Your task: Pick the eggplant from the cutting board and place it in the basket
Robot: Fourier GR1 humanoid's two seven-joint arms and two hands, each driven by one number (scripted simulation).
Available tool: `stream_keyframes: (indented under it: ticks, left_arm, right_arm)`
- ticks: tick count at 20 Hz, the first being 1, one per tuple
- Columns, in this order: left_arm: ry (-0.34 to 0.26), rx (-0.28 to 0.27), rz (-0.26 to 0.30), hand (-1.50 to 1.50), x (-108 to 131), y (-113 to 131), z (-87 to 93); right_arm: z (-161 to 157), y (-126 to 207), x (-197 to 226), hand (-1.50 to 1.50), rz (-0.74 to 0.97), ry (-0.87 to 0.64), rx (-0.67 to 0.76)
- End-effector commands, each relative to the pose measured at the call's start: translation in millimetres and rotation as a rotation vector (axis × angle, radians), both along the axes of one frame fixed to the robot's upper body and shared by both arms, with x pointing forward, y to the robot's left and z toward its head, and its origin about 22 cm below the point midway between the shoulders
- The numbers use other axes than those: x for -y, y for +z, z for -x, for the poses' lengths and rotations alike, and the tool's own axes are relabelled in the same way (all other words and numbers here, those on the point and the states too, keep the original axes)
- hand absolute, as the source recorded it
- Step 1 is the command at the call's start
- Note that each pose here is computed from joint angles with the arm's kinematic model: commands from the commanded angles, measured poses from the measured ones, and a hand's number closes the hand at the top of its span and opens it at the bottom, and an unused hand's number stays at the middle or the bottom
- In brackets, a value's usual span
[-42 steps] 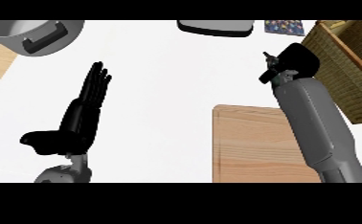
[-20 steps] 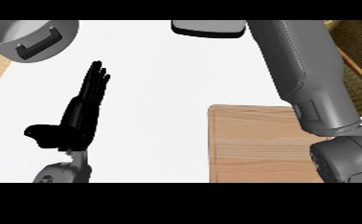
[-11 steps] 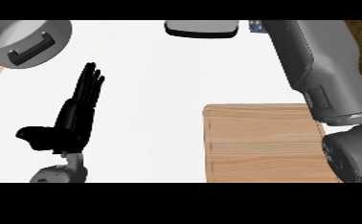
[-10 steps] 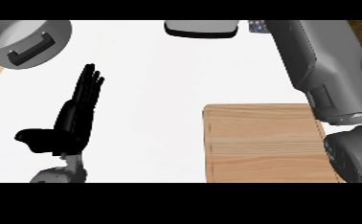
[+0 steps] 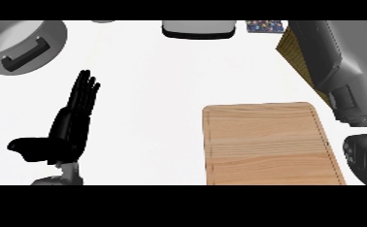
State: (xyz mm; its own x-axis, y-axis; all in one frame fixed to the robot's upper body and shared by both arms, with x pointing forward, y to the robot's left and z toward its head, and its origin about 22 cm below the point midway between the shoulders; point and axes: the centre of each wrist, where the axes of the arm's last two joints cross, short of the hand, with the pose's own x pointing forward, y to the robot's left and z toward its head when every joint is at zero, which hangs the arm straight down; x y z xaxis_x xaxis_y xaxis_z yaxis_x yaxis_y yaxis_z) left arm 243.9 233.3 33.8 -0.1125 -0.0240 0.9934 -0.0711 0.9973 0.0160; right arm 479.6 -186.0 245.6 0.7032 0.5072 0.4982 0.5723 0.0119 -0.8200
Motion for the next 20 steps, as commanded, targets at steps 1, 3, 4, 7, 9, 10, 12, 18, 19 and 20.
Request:
stream_keyframes:
  ticks: [1,3,4,7,9,10,12,18,19,20]
  left_arm:
    - [0.016,-0.002,0.005,0.0,7,-2,0.7]
    - [0.018,-0.019,0.01,0.0,-4,-14,15.4]
    - [0.013,-0.001,-0.011,0.0,-13,-5,2.0]
    - [0.012,0.004,0.015,0.0,9,6,-7.7]
    - [0.022,-0.011,-0.007,0.0,-13,1,-4.0]
    - [0.001,-0.007,0.005,0.0,0,3,3.2]
    - [0.01,-0.009,-0.012,0.0,12,8,-1.3]
    - [0.02,-0.01,-0.003,0.0,2,2,19.3]
    - [0.001,-0.002,0.0,0.0,-3,3,-9.9]
    - [0.003,-0.013,-0.016,0.0,7,-10,5.9]
  right_arm:
    - [0,-9,22,1.5,-0.075,-0.135,0.0]
    - [3,-28,21,1.5,-0.065,-0.139,-0.023]
    - [2,-16,43,1.5,-0.069,-0.141,-0.022]
    - [5,-38,46,1.5,-0.075,-0.129,-0.049]
    - [5,-34,39,1.5,-0.094,-0.136,-0.095]
    - [7,-54,64,1.5,-0.089,-0.137,-0.102]
    - [6,-46,60,1.5,-0.097,-0.138,-0.13]
    - [22,-95,83,1.5,-0.13,-0.143,-0.089]
    - [16,-85,72,1.5,-0.12,-0.143,-0.088]
    - [23,-82,95,1.5,-0.131,-0.126,-0.067]
